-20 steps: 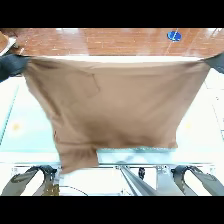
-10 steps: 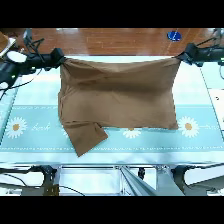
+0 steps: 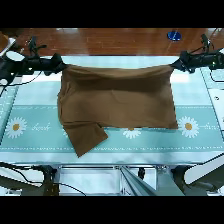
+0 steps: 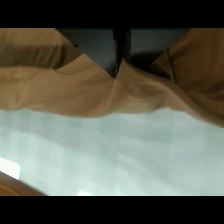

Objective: Fold the shirts.

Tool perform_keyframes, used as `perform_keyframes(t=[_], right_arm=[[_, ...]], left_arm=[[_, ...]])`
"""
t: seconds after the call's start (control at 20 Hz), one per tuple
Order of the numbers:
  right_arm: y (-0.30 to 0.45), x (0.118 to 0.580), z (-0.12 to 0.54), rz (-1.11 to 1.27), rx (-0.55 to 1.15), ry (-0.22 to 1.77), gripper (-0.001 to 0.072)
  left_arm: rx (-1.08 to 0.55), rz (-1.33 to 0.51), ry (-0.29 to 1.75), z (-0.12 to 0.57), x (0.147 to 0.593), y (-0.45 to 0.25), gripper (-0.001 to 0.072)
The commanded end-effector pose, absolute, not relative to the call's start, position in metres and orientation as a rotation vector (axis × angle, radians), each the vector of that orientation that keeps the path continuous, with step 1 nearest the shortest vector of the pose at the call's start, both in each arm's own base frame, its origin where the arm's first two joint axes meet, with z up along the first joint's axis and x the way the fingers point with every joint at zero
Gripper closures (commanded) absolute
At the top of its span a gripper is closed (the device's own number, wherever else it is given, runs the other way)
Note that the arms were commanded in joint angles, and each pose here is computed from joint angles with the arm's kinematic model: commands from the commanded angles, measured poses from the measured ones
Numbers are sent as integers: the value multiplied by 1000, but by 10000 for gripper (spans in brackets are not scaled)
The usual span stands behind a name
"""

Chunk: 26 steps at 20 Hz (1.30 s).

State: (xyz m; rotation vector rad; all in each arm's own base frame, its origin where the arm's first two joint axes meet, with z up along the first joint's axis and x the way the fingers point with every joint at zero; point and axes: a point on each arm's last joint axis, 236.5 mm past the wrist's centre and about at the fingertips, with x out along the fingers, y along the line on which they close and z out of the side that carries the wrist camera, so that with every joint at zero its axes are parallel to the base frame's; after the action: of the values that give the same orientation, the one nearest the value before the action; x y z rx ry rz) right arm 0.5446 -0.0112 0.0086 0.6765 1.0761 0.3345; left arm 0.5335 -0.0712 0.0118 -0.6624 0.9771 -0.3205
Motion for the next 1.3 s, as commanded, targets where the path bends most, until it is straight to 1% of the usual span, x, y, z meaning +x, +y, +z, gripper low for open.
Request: perform_keyframes(t=[0.0,0.15,0.2,0.3,0.4,0.45,0.5,0.55,0.65,0.7,0.8,0.9,0.95,1.0,1.05,1.1,1.15,1.25], right_arm=[[-27,508,-10,341,605,1226,690],[-46,487,-38,249,502,1343,690],[-44,483,-45,245,498,1360,690],[-40,478,-57,245,506,1389,690],[-34,472,-69,257,518,1426,687],[-29,472,-70,264,534,1433,586],[-26,470,-68,272,546,1443,344],[-20,467,-65,293,549,1452,302],[-22,464,-46,288,587,1438,303],[-23,467,-24,310,608,1386,304],[-42,466,18,285,585,1290,303],[-62,451,52,233,575,1195,303],[-68,439,59,210,574,1167,304],[-70,422,58,194,570,1152,303],[-67,403,50,176,583,1152,304],[-57,384,39,167,603,1153,304],[-45,367,28,167,626,1147,304],[-20,352,17,146,754,1053,303]], left_arm=[[-580,-428,1209,-7,475,-65,690],[-534,-429,1354,-40,440,-72,690],[-524,-431,1386,-49,432,-77,690],[-452,-408,1451,-69,416,-72,690],[-440,-367,1479,-76,411,-63,684],[-445,-363,1479,-75,412,-62,553],[-449,-368,1492,-73,409,-63,247],[-434,-376,1510,-71,404,-60,198],[-427,-324,1534,-62,399,-46,198],[-416,-287,1526,-54,397,-33,198],[-413,-250,1508,-34,384,-12,198],[-437,-220,1486,-24,357,0,198],[-453,-201,1485,-28,338,4,198],[-482,-143,1501,-40,312,11,198],[-527,-61,1532,-56,284,20,198],[-608,-32,1558,-70,258,17,198],[-702,-36,1560,-77,241,7,198],[-854,-106,1505,-83,226,-21,198]])
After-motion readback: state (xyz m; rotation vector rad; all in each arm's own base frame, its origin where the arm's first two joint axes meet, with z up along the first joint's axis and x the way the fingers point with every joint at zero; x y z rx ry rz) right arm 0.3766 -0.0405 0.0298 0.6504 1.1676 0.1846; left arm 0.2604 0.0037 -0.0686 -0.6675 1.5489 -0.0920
